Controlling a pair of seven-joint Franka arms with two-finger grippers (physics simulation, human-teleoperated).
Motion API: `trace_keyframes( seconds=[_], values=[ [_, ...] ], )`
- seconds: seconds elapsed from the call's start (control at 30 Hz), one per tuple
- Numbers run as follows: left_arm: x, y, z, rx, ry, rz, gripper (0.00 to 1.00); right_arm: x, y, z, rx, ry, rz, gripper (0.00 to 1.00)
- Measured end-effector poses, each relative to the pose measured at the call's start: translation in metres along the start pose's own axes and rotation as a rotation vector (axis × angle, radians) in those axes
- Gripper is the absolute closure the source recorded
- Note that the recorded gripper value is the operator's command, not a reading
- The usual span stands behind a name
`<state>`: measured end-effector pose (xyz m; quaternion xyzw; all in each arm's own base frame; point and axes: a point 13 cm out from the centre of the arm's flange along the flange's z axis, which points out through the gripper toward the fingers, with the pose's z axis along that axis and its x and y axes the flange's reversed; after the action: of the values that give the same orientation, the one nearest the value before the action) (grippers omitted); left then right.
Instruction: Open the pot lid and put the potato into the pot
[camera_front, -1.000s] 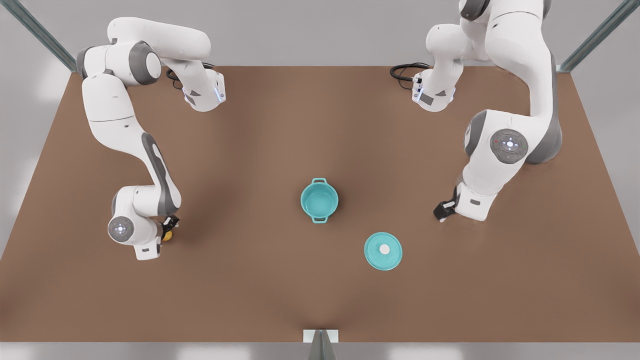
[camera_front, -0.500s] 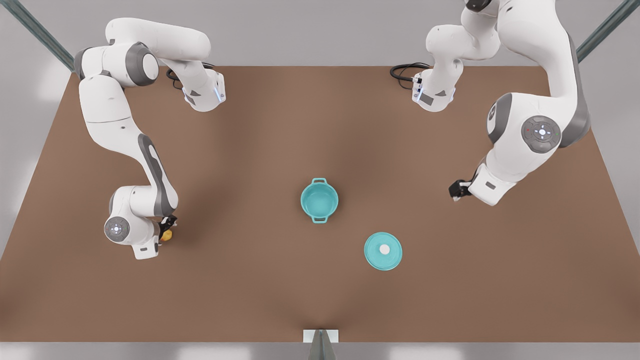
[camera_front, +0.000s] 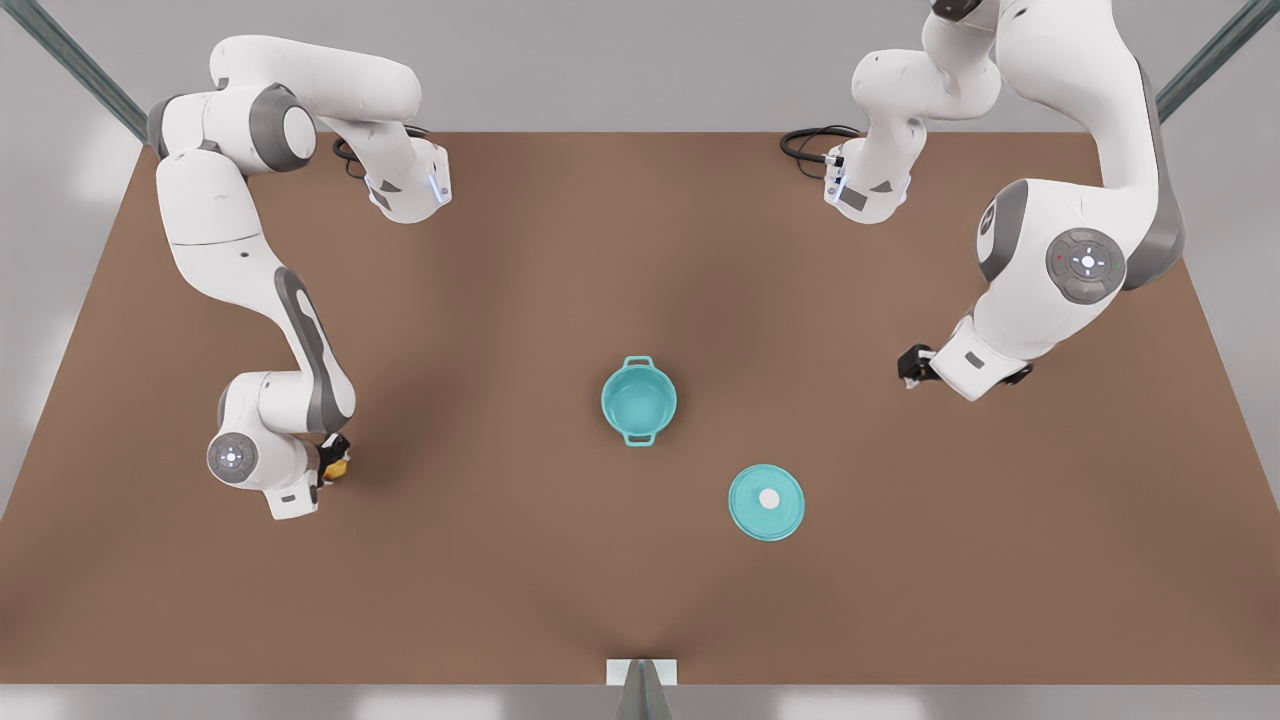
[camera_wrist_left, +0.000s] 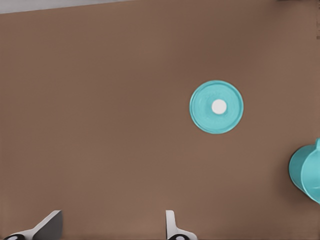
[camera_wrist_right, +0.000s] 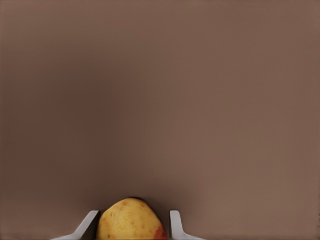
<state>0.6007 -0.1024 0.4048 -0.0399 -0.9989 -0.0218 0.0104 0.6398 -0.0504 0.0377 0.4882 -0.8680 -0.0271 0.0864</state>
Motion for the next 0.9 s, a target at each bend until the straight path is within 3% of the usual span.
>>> trace_keyframes(
  seconds=[0.53,0.9],
  values=[
    [0.002,-0.005,0.001,-0.001,0.009,0.044,0.00,-0.017,0.006,-0.021,0.014,-0.019,-0.059,0.44],
    [0.003,-0.004,0.001,-0.003,0.012,0.055,0.00,-0.092,0.062,-0.077,0.005,-0.054,-0.160,0.44]
  ],
)
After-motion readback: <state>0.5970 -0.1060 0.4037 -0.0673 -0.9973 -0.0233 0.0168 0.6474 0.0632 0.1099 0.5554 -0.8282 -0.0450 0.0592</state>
